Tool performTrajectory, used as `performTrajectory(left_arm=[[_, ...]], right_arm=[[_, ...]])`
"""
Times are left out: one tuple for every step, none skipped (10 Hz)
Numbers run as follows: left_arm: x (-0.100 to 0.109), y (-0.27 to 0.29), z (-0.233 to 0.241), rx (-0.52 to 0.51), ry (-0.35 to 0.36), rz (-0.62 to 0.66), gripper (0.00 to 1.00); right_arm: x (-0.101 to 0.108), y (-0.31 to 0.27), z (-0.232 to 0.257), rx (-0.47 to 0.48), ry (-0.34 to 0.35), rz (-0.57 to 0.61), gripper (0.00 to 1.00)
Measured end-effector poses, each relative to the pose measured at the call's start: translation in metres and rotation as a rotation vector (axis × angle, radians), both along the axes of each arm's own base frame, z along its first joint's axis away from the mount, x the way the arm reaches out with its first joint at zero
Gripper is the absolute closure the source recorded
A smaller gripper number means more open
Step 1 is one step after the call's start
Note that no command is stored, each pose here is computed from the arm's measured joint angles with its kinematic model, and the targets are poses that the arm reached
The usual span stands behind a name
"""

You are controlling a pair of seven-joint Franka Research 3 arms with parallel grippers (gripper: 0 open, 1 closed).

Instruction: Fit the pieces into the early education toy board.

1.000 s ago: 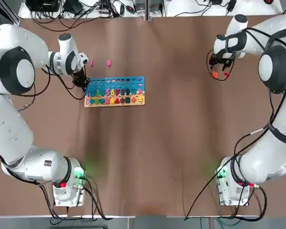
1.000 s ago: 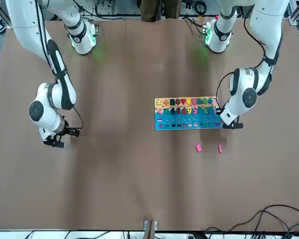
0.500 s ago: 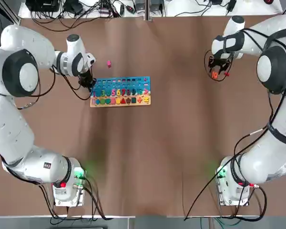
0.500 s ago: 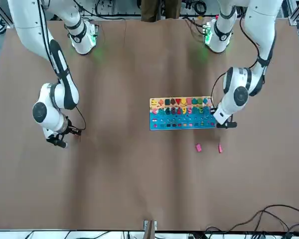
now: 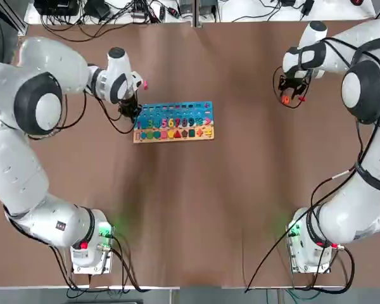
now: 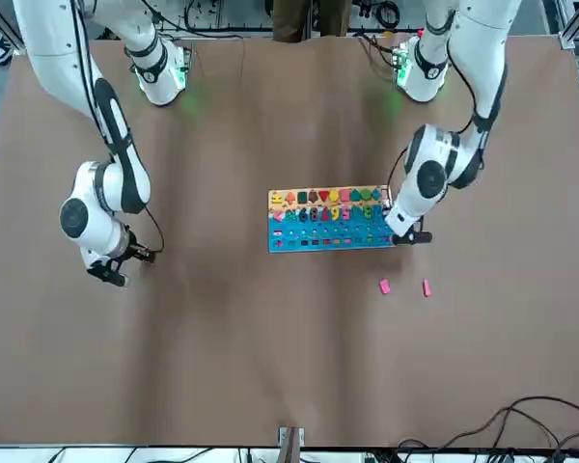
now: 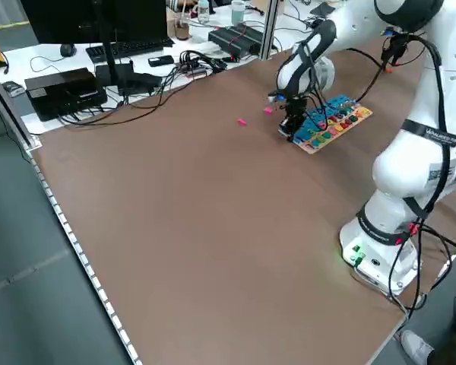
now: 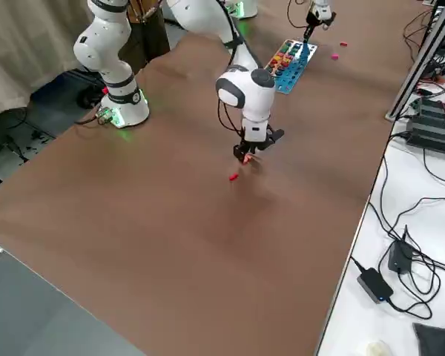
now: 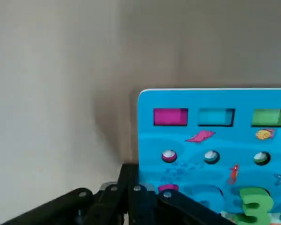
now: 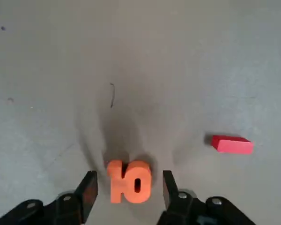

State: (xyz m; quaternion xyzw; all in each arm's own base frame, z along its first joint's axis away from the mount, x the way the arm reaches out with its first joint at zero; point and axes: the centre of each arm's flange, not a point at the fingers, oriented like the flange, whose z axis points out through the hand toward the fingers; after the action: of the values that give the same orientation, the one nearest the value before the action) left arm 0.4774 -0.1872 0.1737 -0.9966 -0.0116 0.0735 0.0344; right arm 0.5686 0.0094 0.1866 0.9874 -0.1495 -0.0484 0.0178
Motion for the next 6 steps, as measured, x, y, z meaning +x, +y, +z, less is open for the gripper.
performTrajectory(left_arm=[[0.001,-0.015,0.0,0.009,-0.002,0.005,0.99],[0.002,-0.031,0.0,0.014,-0.007,0.005,0.99],[0.004,-0.051,0.001,0.012,-0.02,0.002,0.99],[0.007,-0.073,0.001,0.007,-0.035,-0.002,0.99],[0.009,-0.092,0.001,0.001,-0.048,-0.003,0.99],[0.01,-0.11,0.001,-0.007,-0.061,0.0,0.99]], right_arm=[[-0.001,0.0,-0.002,-0.001,0.004,0.0,0.37],[-0.001,0.0,-0.003,-0.001,0.006,0.0,0.41],[-0.001,0.0,-0.003,-0.001,0.007,-0.001,0.42],[-0.001,0.0,-0.003,-0.001,0.007,-0.001,0.45],[-0.001,0.0,-0.003,-0.001,0.007,-0.001,0.48],[-0.001,0.0,-0.003,-0.001,0.007,-0.001,0.5]])
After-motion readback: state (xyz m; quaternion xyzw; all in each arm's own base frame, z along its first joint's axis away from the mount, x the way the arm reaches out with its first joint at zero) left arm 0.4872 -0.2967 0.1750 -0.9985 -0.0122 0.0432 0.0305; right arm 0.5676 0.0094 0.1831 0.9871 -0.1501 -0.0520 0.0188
